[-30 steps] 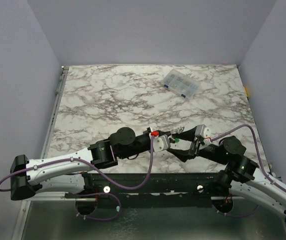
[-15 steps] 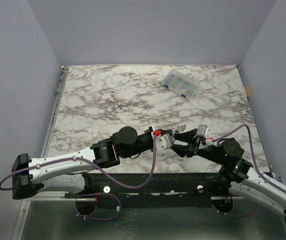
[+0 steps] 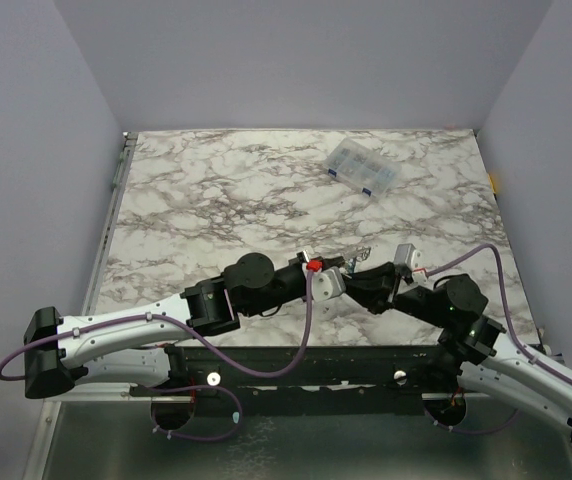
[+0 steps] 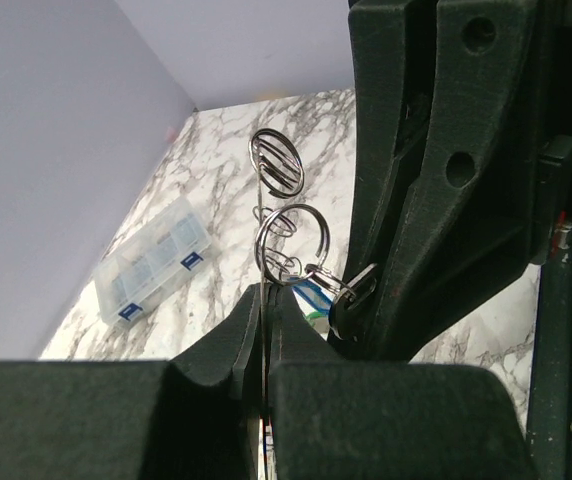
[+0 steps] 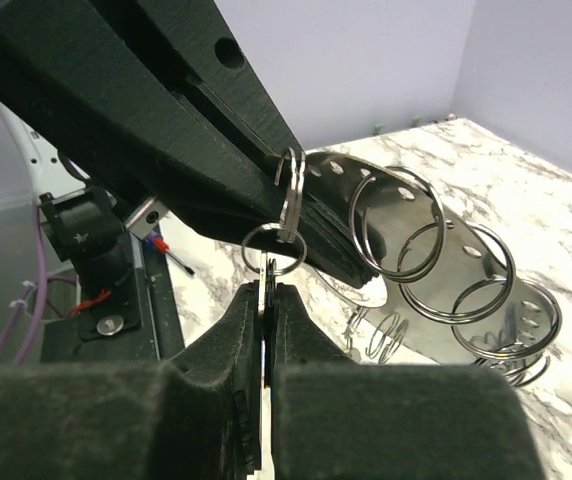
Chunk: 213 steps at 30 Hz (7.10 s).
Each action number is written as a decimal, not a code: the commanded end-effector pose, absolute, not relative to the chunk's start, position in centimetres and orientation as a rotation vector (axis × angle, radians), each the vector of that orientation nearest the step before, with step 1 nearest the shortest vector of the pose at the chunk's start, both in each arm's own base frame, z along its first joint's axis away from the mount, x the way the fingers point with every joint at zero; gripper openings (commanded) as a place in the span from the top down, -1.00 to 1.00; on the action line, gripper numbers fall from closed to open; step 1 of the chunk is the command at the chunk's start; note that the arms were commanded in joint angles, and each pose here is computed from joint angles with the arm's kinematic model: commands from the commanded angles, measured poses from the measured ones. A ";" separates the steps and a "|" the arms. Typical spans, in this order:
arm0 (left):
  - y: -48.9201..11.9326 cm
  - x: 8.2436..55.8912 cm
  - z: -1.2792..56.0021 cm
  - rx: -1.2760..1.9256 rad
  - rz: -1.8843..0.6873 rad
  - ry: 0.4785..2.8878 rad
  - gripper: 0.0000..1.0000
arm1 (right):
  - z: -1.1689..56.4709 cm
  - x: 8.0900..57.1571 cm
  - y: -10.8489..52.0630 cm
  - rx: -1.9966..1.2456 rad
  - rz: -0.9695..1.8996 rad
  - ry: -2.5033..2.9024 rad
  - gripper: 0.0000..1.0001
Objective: Put the keys on the keyring
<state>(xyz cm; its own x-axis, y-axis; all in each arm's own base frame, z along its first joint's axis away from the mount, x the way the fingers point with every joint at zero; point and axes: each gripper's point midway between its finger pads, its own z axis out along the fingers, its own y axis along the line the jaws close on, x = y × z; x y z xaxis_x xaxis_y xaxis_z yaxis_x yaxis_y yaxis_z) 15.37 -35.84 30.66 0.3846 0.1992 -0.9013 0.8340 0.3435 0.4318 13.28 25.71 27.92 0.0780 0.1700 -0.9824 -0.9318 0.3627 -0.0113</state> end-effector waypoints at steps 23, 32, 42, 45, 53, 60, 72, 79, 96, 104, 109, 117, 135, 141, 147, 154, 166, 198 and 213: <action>-34.6 17.3 29.2 1.138 -0.414 1.128 1.00 | 33.8 10.3 25.2 -0.967 1.087 1.615 0.99; -34.1 16.0 27.4 1.260 -0.416 1.103 0.14 | 34.1 11.6 25.5 -0.987 1.007 1.661 0.99; -31.9 13.5 25.3 1.477 -0.416 1.079 -0.60 | 33.5 14.7 25.7 -0.911 0.866 1.764 0.99; -30.3 14.0 26.4 1.425 -0.380 1.117 -0.78 | 33.3 15.6 25.8 -0.880 0.830 1.785 0.99; -25.2 19.3 29.6 1.153 -0.134 1.203 -0.78 | 33.2 18.3 26.2 -0.808 0.729 1.800 0.99; -18.8 29.1 28.4 0.804 0.177 1.466 -0.69 | 33.5 22.0 27.8 -0.781 0.604 1.762 0.99; -6.5 34.8 28.6 0.141 0.338 1.605 -0.50 | 30.0 28.4 34.3 -0.864 0.480 1.786 0.99; -2.7 34.2 29.1 0.036 0.470 1.592 -0.49 | 28.8 36.0 38.3 -0.861 0.406 1.791 0.99; -1.3 34.1 28.8 0.006 0.493 1.580 -0.48 | 25.8 51.3 39.4 -0.565 0.322 1.834 0.99; -0.9 34.3 29.0 -0.010 0.484 1.578 -0.48 | 10.3 40.2 35.1 -0.634 0.477 2.238 0.99; -0.9 34.3 29.2 -0.010 0.474 1.574 -0.48 | 9.0 36.2 31.5 -0.634 0.422 2.353 0.99; -1.1 34.3 29.0 -0.002 0.466 1.578 -0.48 | 8.7 29.5 28.1 -0.642 0.507 2.458 0.98; -1.5 34.7 28.5 0.012 0.448 1.586 -0.48 | 14.4 23.7 25.6 -0.621 0.659 2.433 -0.22; -2.8 35.2 28.1 0.053 0.382 1.592 -0.48 | 15.4 28.7 22.8 -0.422 0.406 2.195 -0.27; -3.8 35.5 27.8 0.080 0.329 1.595 -0.48 | 11.6 31.7 21.6 -0.340 0.196 2.256 -0.24; -4.5 35.9 27.4 0.106 0.304 1.610 -0.47 | 5.2 30.8 23.0 -0.441 0.208 2.437 -0.30; -4.7 36.1 26.8 0.119 0.300 1.626 -0.47 | 5.4 29.6 27.6 -0.606 0.600 2.426 -0.36; -9.4 35.2 25.3 0.275 0.225 1.634 -0.98 | 35.6 25.4 19.2 -0.183 0.721 1.535 -1.00; -10.2 34.9 25.0 0.321 0.237 1.630 -0.97 | 33.5 24.4 17.8 -0.176 0.692 1.551 -1.00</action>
<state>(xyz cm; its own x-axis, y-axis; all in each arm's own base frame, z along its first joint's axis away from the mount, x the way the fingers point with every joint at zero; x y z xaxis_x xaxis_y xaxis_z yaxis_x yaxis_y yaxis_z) 35.20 -10.26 24.95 -0.0730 0.3334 -0.9399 0.0755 0.9416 0.3282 24.27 17.86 33.91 -0.1077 0.2873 -0.9518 -0.5154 0.8025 0.3006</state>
